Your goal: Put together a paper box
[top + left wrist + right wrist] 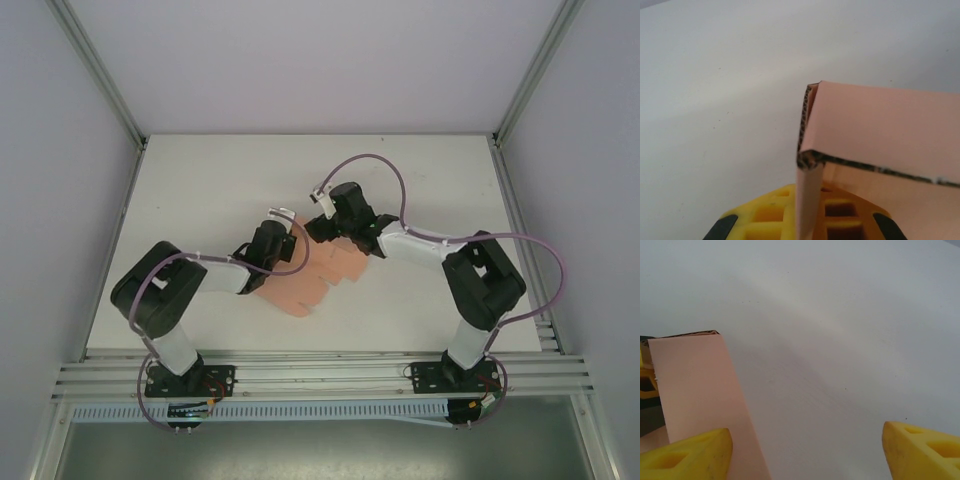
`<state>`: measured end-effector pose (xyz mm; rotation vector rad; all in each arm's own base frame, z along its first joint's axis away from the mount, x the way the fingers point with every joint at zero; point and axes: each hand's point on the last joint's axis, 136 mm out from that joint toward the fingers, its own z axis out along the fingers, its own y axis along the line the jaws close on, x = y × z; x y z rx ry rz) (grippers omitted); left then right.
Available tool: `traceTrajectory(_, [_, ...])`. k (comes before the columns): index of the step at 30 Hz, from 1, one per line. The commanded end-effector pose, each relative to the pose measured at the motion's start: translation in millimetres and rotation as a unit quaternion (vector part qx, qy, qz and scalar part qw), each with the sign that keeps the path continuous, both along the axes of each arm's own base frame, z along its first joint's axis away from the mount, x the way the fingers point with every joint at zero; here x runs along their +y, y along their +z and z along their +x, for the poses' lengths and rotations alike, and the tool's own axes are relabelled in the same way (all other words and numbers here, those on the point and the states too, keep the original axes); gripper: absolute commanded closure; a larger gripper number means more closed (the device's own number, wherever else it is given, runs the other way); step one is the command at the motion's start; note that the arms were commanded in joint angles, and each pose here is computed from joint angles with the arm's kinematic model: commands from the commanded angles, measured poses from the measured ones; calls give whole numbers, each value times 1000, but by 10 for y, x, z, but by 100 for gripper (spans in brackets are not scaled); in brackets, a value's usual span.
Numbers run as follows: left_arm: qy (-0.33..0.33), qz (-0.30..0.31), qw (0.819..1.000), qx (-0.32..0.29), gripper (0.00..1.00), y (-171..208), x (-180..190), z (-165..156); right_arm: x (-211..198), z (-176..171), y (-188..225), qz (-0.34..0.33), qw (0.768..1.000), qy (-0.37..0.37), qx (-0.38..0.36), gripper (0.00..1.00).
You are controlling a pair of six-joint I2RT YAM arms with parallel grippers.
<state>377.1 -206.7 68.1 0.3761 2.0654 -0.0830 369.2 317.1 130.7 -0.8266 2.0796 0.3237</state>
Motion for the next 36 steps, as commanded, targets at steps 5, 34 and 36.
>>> traceTrajectory(5, [29,-98,992,-71,100,842,151,-99,-586,-202,687,-27,996,-72,-51,14])
traceTrajectory(34, [32,-114,991,-55,100,974,216,-237,-902,-627,958,-19,998,-50,-40,10])
traceTrajectory(36, [27,-117,991,-57,100,987,195,-236,-899,-641,923,-19,998,-48,-35,10])
